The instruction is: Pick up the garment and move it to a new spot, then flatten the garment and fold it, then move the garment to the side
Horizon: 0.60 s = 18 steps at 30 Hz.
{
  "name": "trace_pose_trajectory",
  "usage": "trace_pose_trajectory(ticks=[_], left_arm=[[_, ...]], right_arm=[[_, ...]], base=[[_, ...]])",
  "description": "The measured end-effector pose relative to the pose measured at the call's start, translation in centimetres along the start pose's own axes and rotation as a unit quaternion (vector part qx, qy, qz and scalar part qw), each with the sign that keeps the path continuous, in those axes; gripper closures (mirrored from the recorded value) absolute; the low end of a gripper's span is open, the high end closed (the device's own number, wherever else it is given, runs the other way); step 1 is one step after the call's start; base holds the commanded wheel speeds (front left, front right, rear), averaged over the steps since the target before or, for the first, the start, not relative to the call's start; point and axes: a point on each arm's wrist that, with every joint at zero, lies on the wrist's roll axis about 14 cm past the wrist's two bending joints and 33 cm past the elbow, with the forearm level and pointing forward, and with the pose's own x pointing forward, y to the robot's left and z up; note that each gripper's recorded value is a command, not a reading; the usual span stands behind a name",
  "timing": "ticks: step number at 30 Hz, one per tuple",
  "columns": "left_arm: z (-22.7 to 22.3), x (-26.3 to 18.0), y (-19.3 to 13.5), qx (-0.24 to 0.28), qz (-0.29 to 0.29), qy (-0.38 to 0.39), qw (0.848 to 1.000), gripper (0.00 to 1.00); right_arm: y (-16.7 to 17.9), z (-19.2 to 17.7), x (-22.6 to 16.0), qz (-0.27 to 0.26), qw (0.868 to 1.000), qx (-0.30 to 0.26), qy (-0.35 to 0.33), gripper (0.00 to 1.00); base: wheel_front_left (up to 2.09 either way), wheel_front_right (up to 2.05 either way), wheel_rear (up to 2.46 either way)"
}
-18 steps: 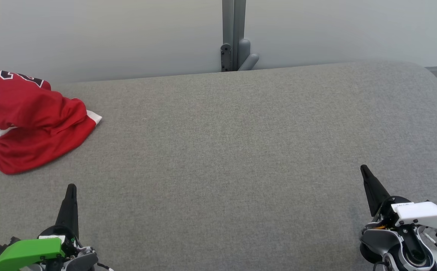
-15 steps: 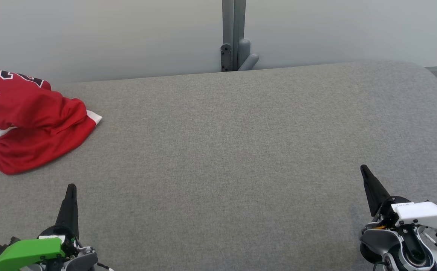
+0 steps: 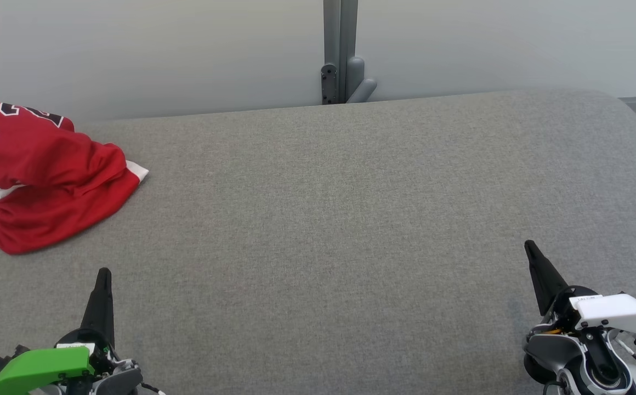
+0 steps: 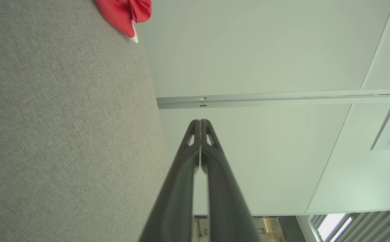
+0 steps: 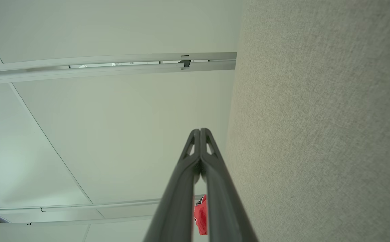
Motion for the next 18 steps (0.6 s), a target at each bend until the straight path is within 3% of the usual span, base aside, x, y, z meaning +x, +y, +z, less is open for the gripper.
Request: trace_pose_trajectory(ticks=[11,12,18], left_arm=[[0.0,0.0,0.0,0.000,0.000,0.000,1.000,1.00],[0.0,0.0,0.1,0.000,0.001,0.000,1.000,0.00],[-0.3,-1.3,3.0,-0.007,0.045,0.000,0.999,0.00]], right_arm=[[0.0,0.0,0.0,0.000,1.000,0.000,0.000,1.00],[-0.1,0.0,0.0,-0.001,1.000,0.000,0.000,0.00],[-3.1,-0.4,-1.4,-0.046,0.999,0.010,-0.001,0.00]], base=[[0.00,0.00,0.00],[0.00,0.00,0.00],[0.00,0.00,0.00]])
